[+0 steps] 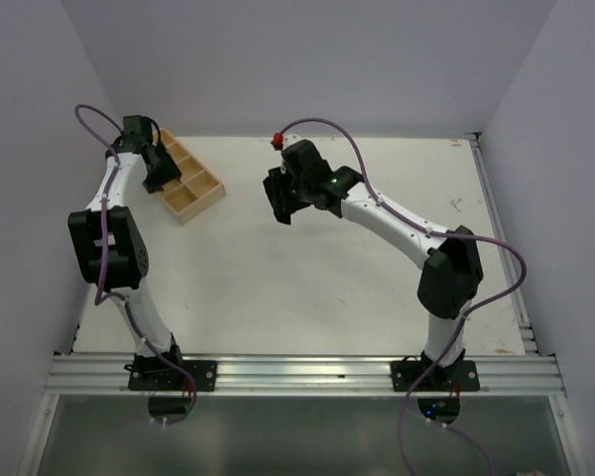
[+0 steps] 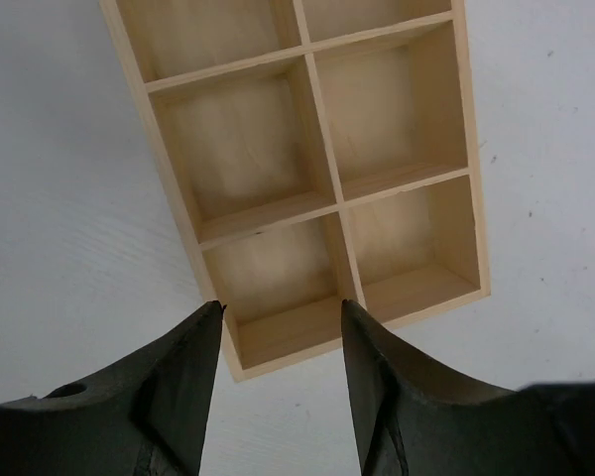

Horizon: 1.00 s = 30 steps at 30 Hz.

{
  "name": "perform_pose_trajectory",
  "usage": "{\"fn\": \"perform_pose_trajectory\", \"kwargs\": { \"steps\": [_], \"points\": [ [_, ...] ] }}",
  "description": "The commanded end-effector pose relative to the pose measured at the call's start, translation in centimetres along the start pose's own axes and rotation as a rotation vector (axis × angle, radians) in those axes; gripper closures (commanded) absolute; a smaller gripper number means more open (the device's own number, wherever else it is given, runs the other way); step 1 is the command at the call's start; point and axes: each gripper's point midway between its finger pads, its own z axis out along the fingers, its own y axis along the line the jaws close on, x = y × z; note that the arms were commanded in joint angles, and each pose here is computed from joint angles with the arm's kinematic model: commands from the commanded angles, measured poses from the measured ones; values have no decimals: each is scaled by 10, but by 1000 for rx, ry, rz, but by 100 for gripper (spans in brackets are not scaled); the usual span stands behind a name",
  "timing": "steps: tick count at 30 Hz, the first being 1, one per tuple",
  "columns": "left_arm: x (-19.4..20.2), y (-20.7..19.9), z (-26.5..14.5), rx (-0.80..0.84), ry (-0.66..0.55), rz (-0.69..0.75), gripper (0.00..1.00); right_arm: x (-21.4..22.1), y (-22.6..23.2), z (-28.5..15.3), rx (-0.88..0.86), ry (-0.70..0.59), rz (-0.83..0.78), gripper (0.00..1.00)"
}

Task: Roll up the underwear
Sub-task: Place the rolled underwear into the container

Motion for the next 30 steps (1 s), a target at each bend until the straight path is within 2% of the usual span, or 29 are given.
{"fn": "perform_pose_trajectory", "kwargs": {
  "steps": [1, 8, 20, 23, 24, 27, 30],
  "points": [
    [6, 18, 5, -87, 7, 58, 45, -44, 17, -3, -93, -86, -55, 94],
    [20, 38, 31, -118, 57, 47, 48, -68, 15, 9, -97, -112, -67, 95],
    [47, 42, 55, -111, 132, 46, 53, -65, 9, 1, -86, -118, -76, 96],
    [52, 40, 57, -80, 155, 65, 74, -63, 8, 1, -85, -120, -75, 96],
    [57, 38, 59, -65, 163, 82, 85, -59, 7, 3, -84, -111, -76, 96],
    [68, 30, 54, 9, 168, 108, 99, -53, 5, 3, -83, -108, -84, 96],
    [76, 14, 40, 100, 169, 155, 100, -49, -1, 6, -59, -119, -107, 97]
  ]
}}
